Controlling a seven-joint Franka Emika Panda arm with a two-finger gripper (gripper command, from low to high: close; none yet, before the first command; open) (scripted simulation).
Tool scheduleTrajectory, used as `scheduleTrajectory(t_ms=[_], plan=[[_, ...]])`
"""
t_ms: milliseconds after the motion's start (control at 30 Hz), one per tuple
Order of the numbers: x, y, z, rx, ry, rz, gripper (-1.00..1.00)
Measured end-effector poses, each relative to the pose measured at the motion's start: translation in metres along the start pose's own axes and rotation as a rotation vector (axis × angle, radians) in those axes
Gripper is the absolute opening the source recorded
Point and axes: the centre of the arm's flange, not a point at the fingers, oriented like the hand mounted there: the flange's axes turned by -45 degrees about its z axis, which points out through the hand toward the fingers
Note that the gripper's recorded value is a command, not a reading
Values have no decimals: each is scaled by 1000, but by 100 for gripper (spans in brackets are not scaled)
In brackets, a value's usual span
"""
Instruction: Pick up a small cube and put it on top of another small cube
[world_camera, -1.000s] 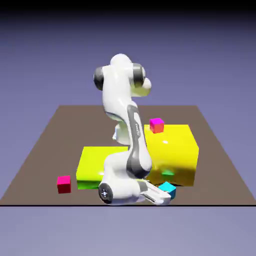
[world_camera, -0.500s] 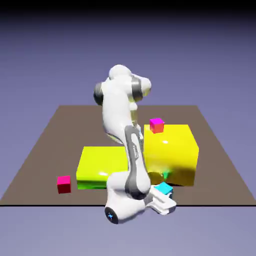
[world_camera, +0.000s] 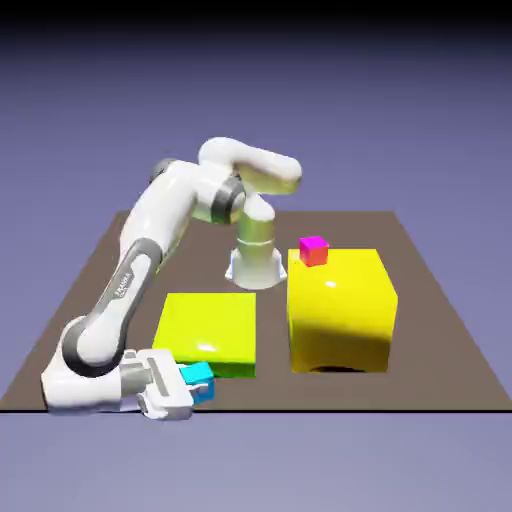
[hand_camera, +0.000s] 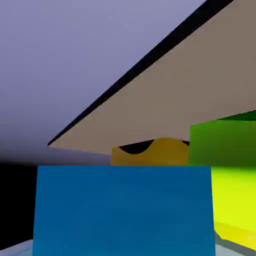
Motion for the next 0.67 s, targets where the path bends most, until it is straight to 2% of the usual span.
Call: scheduleTrajectory(t_ms=[267,533,567,667], plan=[[-10,138,-120,164,1,91,-100],[8,132,-73,165,1,91,-100],[10,132,-67,164,1,91,100],[7,132,-75,164,1,91,100]])
